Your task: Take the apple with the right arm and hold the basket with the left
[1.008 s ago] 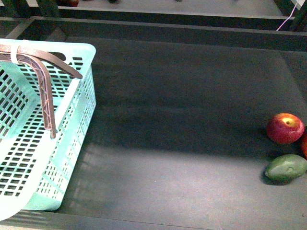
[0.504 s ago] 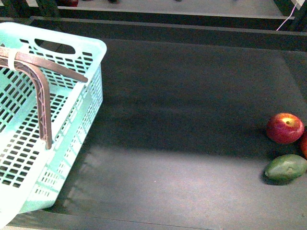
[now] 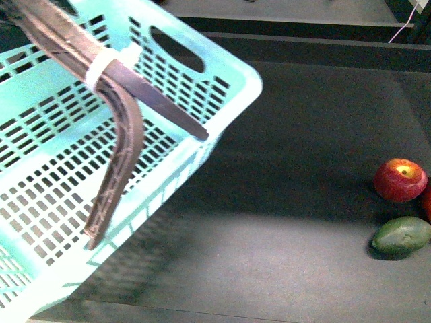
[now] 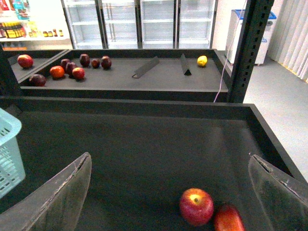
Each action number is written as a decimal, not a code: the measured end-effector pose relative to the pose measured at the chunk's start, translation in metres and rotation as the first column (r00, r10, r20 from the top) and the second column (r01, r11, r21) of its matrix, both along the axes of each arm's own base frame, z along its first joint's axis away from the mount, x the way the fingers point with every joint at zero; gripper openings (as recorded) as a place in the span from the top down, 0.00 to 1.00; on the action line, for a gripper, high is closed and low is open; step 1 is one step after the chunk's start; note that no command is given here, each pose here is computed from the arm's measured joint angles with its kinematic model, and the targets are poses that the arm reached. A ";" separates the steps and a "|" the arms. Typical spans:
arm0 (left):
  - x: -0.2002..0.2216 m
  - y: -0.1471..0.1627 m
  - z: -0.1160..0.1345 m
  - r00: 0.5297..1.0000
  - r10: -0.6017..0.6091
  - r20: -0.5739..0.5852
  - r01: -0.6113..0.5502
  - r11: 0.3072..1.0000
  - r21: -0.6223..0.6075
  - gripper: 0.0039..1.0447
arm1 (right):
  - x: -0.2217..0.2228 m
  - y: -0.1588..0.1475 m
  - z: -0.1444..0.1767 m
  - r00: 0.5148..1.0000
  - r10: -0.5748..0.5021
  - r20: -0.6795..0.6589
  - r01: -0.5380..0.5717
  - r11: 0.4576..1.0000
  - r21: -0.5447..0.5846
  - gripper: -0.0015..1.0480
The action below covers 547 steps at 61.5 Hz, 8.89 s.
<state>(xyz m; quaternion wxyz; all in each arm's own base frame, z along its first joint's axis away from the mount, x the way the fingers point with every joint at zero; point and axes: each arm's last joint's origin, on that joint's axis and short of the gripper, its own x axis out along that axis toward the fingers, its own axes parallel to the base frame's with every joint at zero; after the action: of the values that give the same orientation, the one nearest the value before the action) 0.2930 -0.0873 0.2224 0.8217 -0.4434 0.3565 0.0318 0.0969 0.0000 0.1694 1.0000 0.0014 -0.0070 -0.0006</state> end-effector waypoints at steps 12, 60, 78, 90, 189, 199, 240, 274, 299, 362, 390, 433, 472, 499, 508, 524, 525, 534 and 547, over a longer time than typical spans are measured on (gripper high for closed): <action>-0.011 -0.052 0.021 0.987 -0.154 0.034 0.155 0.988 -0.017 0.84 | 0.000 0.000 0.000 1.000 0.000 0.000 0.000 1.000 0.000 0.08; -0.025 -0.120 0.037 0.938 -0.340 0.075 0.340 0.940 0.007 0.84 | 0.000 0.000 0.000 1.000 0.000 0.000 0.000 1.000 0.000 0.08; -0.025 -0.120 0.037 0.938 -0.340 0.075 0.340 0.940 0.007 0.84 | 0.000 0.000 0.000 1.000 0.000 0.000 0.000 1.000 0.000 0.08; -0.025 -0.121 0.038 0.937 -0.340 0.077 0.340 0.940 0.007 0.84 | 0.005 -0.005 -0.006 0.836 -0.308 -0.454 0.332 0.943 -0.029 0.08; -0.025 -0.121 0.038 0.936 -0.342 0.080 0.342 0.940 0.011 0.85 | 0.307 -0.065 -0.196 0.551 -0.183 -0.814 -0.013 0.974 -0.228 0.08; -0.025 -0.121 0.038 0.936 -0.343 0.079 0.343 0.939 0.010 0.85 | 0.311 -0.067 -0.207 0.535 -0.179 -0.826 -0.007 0.976 -0.216 0.08; -0.025 -0.121 0.038 0.936 -0.343 0.079 0.343 0.939 0.010 0.85 | 0.274 -0.071 -0.176 0.595 -0.130 -0.793 -0.009 0.986 -0.168 0.24; -0.025 -0.121 0.038 0.936 -0.343 0.079 0.343 0.939 0.010 0.85 | 0.184 -0.041 0.032 0.891 0.013 -0.453 -0.065 0.993 -0.100 0.24; -0.025 -0.121 0.038 0.936 -0.342 0.079 0.342 0.939 0.010 0.85 | 0.154 0.047 0.089 0.927 0.240 -0.288 -0.261 0.965 -0.034 0.24; -0.024 -0.122 0.036 0.933 -0.352 0.069 0.353 0.936 0.004 0.85 | 0.111 0.049 0.091 0.973 -0.071 -0.220 0.062 0.997 -0.047 0.09; -0.024 -0.122 0.036 0.937 -0.342 0.071 0.343 0.939 0.006 0.85 | 0.068 0.019 0.039 1.000 0.007 -0.026 -0.006 1.000 0.002 0.83; -0.024 -0.122 0.036 0.936 -0.344 0.072 0.345 0.939 0.009 0.85 | 0.030 0.000 0.007 1.000 0.003 -0.022 -0.003 1.000 0.000 0.98; -0.024 -0.122 0.036 0.937 -0.342 0.072 0.342 0.940 0.012 0.85 | 0.014 0.000 0.003 1.000 0.003 0.005 -0.003 1.000 0.001 0.98; -0.024 -0.122 0.036 0.937 -0.342 0.073 0.342 0.940 0.012 0.85 | 0.000 0.000 0.000 1.000 0.002 -0.002 -0.002 1.000 0.001 0.98; -0.024 -0.122 0.036 0.937 -0.343 0.072 0.343 0.939 0.009 0.85 | 0.000 0.000 0.000 1.000 0.002 -0.002 -0.002 1.000 0.000 0.86; -0.024 -0.122 0.036 0.936 -0.344 0.072 0.345 0.939 0.011 0.85 | 0.000 0.000 0.000 1.000 0.002 -0.001 -0.002 1.000 0.000 0.42; -0.024 -0.122 0.036 0.936 -0.344 0.072 0.345 0.939 0.011 0.85 | 0.000 0.000 0.000 1.000 0.002 -0.001 -0.002 1.000 0.000 0.39; -0.024 -0.122 0.036 0.936 -0.344 0.072 0.344 0.939 0.011 0.85 | 0.000 0.000 0.000 1.000 0.002 -0.001 -0.002 1.000 0.000 0.17; -0.014 -0.114 0.032 0.937 -0.248 0.246 0.284 0.952 -0.119 0.85 | 0.000 0.000 0.000 1.000 0.002 -0.001 -0.002 1.000 0.000 0.08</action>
<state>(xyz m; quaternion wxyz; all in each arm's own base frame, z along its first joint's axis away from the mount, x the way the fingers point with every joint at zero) 0.2791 -0.2016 0.2540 0.8175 -0.4535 0.3179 -0.1584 0.0970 0.0003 0.1693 1.0000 0.0016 -0.0066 0.0006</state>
